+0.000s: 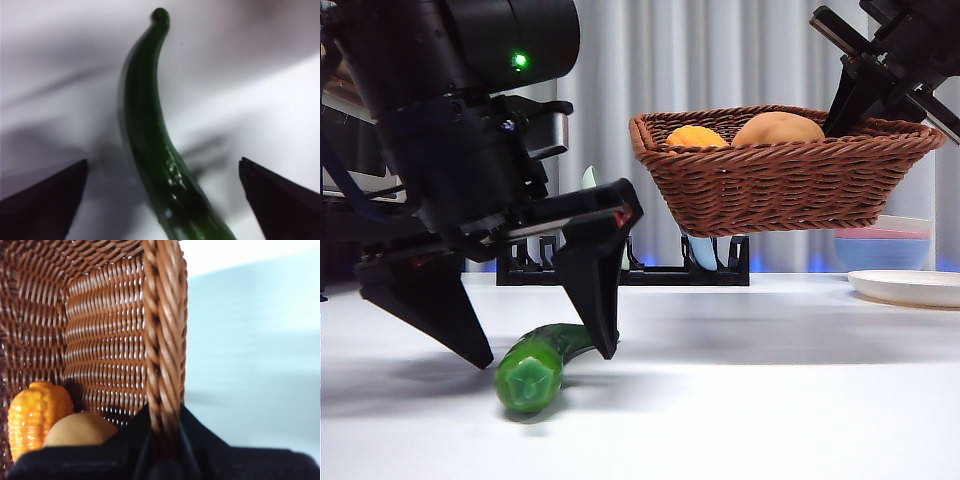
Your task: Pick up the basket,pick up the corn from the table,pick up the potato from the table,pick up the cucumber from the table,put all items into the basket
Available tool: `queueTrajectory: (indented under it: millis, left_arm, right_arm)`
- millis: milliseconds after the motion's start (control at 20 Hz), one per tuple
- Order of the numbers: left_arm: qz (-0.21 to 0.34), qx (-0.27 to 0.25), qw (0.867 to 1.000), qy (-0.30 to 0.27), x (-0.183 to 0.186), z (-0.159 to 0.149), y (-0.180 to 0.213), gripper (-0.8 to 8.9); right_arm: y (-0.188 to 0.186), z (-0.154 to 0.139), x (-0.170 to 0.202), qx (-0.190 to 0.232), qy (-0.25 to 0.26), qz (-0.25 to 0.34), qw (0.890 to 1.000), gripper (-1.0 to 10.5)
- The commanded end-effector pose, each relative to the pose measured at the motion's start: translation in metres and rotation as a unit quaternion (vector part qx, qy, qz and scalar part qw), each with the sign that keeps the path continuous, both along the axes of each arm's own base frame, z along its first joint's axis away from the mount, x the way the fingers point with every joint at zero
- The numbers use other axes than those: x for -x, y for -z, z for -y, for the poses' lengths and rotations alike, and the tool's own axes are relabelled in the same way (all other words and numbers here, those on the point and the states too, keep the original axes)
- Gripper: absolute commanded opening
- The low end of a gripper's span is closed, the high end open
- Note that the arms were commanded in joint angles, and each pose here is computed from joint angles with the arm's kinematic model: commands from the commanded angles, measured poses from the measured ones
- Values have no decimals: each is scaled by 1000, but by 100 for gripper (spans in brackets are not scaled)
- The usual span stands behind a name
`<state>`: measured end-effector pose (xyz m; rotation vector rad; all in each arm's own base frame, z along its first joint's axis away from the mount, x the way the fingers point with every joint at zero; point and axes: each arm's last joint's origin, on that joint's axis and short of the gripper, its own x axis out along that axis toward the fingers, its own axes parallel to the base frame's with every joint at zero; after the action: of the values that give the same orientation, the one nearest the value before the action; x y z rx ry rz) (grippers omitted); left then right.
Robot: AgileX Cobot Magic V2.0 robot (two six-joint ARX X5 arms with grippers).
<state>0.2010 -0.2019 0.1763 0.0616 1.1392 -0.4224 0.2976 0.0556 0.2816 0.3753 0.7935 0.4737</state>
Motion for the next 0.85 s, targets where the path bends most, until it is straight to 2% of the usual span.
queueTrajectory:
  millis: [50, 100, 300, 500, 650, 700, 800, 850]
  left_arm:
    - [7, -38, 999, 31, 2, 1, 12, -38]
    - [15, -42, 998, 37, 3, 3, 11, -9]
    - [6, -52, 998, 41, 7, 3, 11, -8]
    - [-6, -13, 997, 73, 28, -7, -22, -8]
    - [-4, 59, 992, 109, 67, -26, -69, -8]
    - [12, 91, 990, 109, 78, -33, -84, -8]
    - [80, 162, 979, 93, 92, -44, -115, -8]
    - [125, 197, 969, 80, 93, -46, -133, -8]
  right_arm:
    - [-2, -1, -2, -10, 1, 4, 1000, -8]
    - [-2, -1, -2, -10, 1, 4, 1000, -8]
    - [-2, -1, -2, -10, 1, 4, 1000, -8]
    - [-2, -1, -2, -9, 1, 2, 1000, -8]
    - [-2, -1, -2, -8, 0, 3, 1000, -8]
    - [-2, -1, -2, -8, 0, 3, 1000, -8]
    - [-2, -1, -2, -8, -1, 3, 1000, -8]
    - [-2, -1, -2, -8, -1, 3, 1000, -8]
